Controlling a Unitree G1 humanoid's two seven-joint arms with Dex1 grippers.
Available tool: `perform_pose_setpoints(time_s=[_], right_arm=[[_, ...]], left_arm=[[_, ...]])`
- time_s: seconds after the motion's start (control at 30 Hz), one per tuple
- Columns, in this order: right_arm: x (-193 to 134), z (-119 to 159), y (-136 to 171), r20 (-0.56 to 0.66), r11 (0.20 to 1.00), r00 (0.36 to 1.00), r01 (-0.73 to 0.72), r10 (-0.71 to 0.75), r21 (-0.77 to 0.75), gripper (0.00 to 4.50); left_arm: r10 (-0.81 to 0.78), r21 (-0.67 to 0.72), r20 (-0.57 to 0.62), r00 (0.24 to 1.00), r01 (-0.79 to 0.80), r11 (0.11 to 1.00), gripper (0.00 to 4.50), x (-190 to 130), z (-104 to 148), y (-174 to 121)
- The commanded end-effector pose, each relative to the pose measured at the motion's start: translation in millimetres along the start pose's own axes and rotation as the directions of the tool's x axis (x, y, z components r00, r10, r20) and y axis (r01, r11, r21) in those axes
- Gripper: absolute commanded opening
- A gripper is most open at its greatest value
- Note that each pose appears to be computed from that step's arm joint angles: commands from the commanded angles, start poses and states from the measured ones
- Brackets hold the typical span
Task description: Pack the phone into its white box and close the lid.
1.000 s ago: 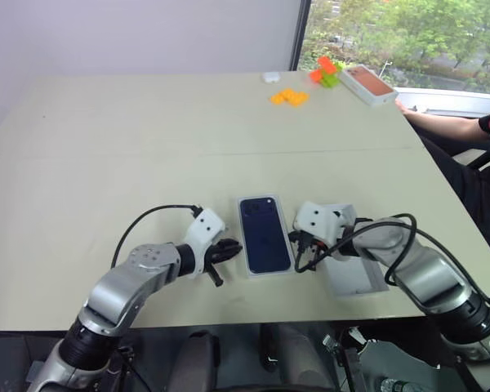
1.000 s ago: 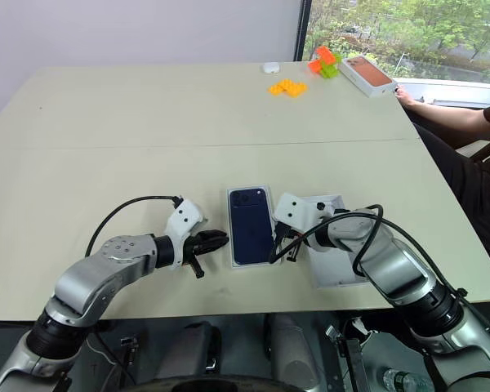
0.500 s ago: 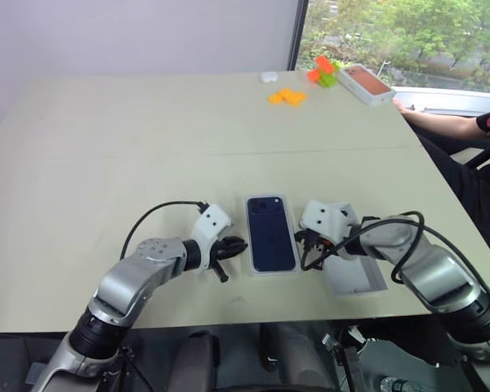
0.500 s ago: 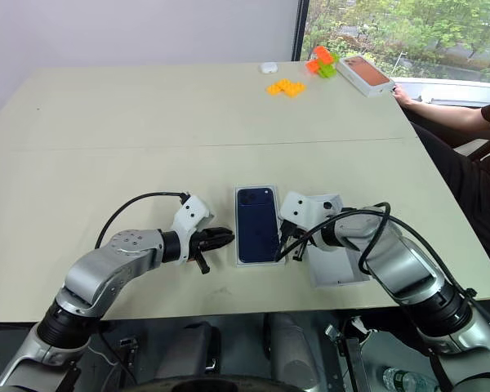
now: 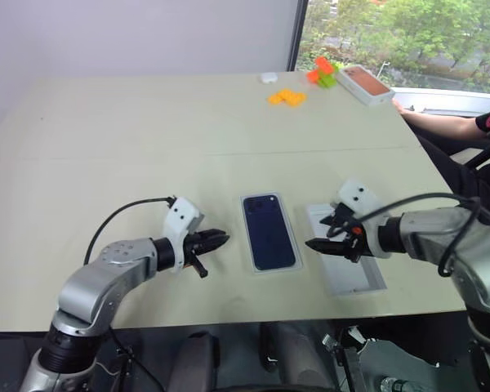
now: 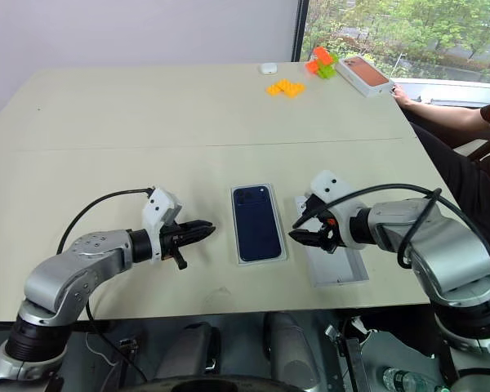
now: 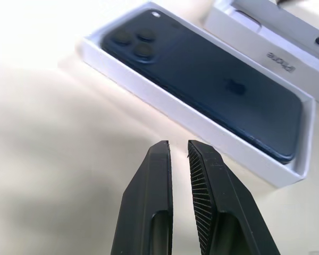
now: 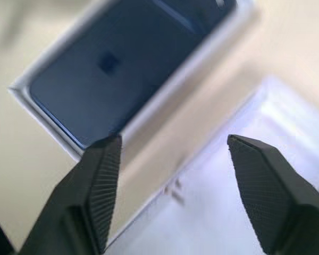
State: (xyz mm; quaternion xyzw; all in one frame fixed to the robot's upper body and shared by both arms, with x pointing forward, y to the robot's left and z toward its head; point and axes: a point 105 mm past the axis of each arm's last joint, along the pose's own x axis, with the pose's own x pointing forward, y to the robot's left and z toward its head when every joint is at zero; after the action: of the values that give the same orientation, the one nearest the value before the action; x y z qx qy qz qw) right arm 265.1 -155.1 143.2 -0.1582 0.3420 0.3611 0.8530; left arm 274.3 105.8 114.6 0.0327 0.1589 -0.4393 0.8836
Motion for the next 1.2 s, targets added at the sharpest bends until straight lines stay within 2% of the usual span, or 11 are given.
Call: perform_pose_setpoints(time_s=[0.03,0.43,0.53,0.7,0.93,0.97,1.03,1.07,1.2], right_arm=[[-3,2,-1,0.000,0.999,1.000,0.027,-0.027,0.023,3.43],[19,-11,-11,-0.062,0.981,0.992,0.122,-0.114,0.153,3.43],[22,-10,-9,-0.060,0.976,0.991,0.129,-0.120,0.175,2.62],[24,-6,-7,-0.060,0.972,0.991,0.131,-0.121,0.194,0.12],[18,13,-16,-0.007,0.954,0.986,0.163,-0.167,0.253,0.05],[15,22,-19,0.034,0.949,0.982,0.169,-0.184,0.265,0.05],[1,56,-25,0.192,0.947,0.962,0.131,-0.193,0.294,0.05],[-11,76,-21,0.304,0.957,0.942,0.055,-0.145,0.286,0.05],[-38,115,7,0.547,0.941,0.833,-0.248,0.086,0.230,0.05]], left_arm=[[-0.007,0.060,0.042,0.999,0.004,0.998,0.61,-3,11,1],[-0.179,0.169,0.060,0.982,0.167,0.971,0.61,-8,11,-31],[-0.230,0.184,0.044,0.972,0.219,0.958,0.61,-11,8,-41],[-0.260,0.189,0.026,0.965,0.251,0.950,0.61,-14,4,-45],[-0.234,0.198,0.040,0.971,0.222,0.955,0.61,-16,6,-39],[-0.217,0.200,0.047,0.975,0.204,0.958,0.61,-17,7,-35],[-0.158,0.183,0.073,0.985,0.143,0.973,0.61,-23,10,-22],[-0.113,0.165,0.097,0.989,0.096,0.982,0.61,-28,14,-11],[-0.028,0.134,0.130,0.991,0.010,0.991,0.61,-42,18,9]])
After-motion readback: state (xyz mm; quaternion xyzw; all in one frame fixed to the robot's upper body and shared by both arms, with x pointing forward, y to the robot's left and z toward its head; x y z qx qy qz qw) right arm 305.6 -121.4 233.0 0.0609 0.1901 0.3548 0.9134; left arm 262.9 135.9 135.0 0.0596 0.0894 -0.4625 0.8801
